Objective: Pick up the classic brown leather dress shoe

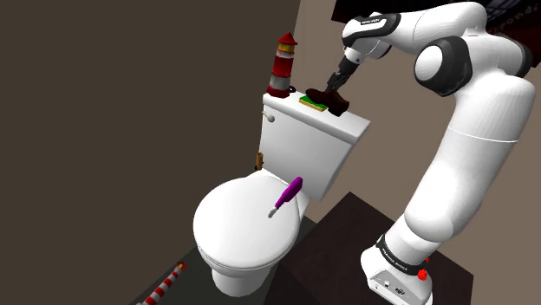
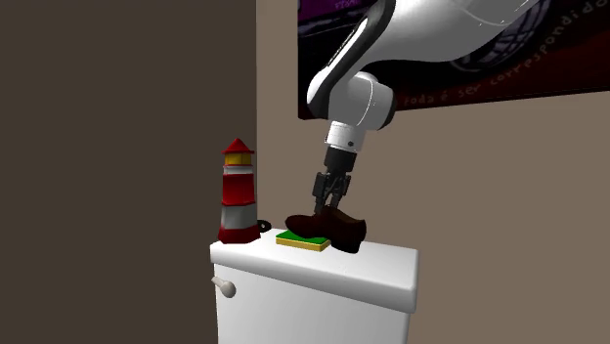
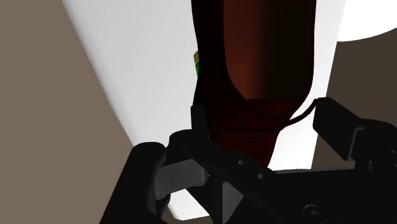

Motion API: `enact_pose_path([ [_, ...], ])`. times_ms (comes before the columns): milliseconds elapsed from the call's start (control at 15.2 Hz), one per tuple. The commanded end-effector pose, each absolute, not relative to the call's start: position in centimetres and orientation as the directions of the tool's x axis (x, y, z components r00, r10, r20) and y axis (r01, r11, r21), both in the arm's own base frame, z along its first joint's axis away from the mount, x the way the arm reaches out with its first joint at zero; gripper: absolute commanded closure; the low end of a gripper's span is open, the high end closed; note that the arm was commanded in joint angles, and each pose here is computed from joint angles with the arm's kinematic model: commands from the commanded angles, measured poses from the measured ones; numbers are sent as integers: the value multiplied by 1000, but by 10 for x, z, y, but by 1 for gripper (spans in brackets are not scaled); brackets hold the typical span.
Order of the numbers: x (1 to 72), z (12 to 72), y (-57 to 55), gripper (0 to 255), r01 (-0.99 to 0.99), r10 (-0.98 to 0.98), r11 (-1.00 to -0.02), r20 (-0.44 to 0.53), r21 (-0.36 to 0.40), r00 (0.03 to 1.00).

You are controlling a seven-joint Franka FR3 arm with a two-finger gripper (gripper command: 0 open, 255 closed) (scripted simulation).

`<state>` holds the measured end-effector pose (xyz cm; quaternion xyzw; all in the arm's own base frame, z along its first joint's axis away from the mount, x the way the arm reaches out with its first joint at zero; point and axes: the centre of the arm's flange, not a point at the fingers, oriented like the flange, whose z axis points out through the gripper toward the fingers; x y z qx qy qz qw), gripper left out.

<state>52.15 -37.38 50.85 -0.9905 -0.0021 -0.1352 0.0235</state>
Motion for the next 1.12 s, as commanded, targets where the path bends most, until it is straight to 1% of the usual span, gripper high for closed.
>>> enact_pose_path([
  [0,522,507,-373,255,11,-2,-999,267,-47,964],
  [1056,522,587,-373,255,11,-1,-999,267,-47,964],
])
